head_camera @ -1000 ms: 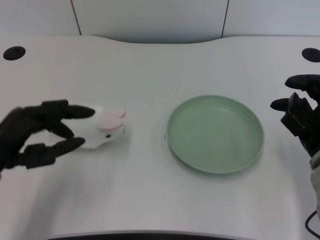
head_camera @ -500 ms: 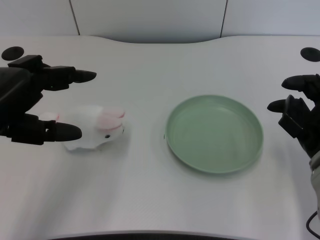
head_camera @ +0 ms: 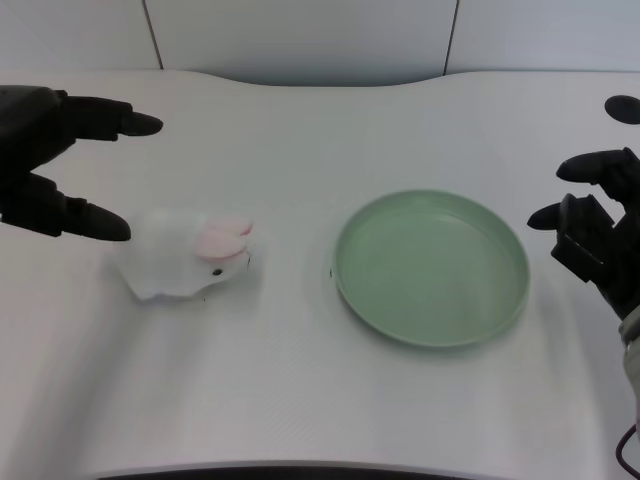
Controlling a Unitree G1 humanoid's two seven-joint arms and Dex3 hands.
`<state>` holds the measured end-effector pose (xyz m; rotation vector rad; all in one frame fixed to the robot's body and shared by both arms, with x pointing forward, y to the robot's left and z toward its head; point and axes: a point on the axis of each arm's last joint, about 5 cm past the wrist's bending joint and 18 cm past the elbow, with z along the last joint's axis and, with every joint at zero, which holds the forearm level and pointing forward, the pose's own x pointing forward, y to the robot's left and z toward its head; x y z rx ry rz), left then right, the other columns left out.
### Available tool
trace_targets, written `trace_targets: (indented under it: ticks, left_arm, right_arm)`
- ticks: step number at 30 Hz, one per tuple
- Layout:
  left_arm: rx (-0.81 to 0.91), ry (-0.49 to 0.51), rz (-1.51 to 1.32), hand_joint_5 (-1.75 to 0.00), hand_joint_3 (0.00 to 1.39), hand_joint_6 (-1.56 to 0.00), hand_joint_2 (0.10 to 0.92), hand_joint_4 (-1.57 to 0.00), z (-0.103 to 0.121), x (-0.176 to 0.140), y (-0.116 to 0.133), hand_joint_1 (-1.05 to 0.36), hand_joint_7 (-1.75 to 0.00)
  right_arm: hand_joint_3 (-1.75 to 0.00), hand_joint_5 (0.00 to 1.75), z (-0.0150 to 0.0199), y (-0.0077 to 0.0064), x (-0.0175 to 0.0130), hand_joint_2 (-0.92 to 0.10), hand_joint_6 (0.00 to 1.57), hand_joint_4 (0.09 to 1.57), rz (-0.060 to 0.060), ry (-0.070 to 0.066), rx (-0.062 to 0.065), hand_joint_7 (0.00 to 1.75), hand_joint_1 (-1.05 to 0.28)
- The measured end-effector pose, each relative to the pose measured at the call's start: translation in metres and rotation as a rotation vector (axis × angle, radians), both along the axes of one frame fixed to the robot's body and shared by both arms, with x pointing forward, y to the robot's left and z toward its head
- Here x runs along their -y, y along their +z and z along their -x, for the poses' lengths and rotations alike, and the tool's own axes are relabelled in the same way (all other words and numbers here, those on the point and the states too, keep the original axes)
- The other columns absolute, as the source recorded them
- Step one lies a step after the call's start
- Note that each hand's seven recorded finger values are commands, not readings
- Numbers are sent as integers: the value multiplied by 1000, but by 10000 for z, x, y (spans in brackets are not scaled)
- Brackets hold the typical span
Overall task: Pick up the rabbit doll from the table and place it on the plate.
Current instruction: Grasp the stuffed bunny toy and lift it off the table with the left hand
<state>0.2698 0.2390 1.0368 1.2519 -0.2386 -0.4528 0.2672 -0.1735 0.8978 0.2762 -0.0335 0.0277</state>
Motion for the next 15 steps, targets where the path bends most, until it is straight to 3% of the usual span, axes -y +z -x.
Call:
trace_targets:
  ticks: [2, 8, 13, 15]
  left_arm:
    - [-24, 4, -30, -368, 45, -407, 921, -269, -44, 16, -21, -958, 0]
    - [-105, 27, -107, -315, 12, -346, 895, -224, -192, 134, -148, -976, 0]
    - [-137, 30, -129, -302, 23, -325, 920, -223, -287, 251, -281, -989, 0]
    - [-142, 27, -130, -297, 20, -317, 918, -211, -322, 288, -306, -1001, 0]
  right_arm:
    - [-1064, 1746, 0, 0, 0, -836, -1, 284, 0, 4, 3, 1746, 15]
    - [-1066, 1746, 5, 1, 8, -830, -1, 281, 7, -5, 0, 1746, 27]
    - [-1066, 1746, 6, 2, 26, -820, -1, 303, 12, -1, 2, 1746, 22]
    - [-1067, 1746, 11, 0, 48, -822, -1, 304, 11, -7, 0, 1746, 10]
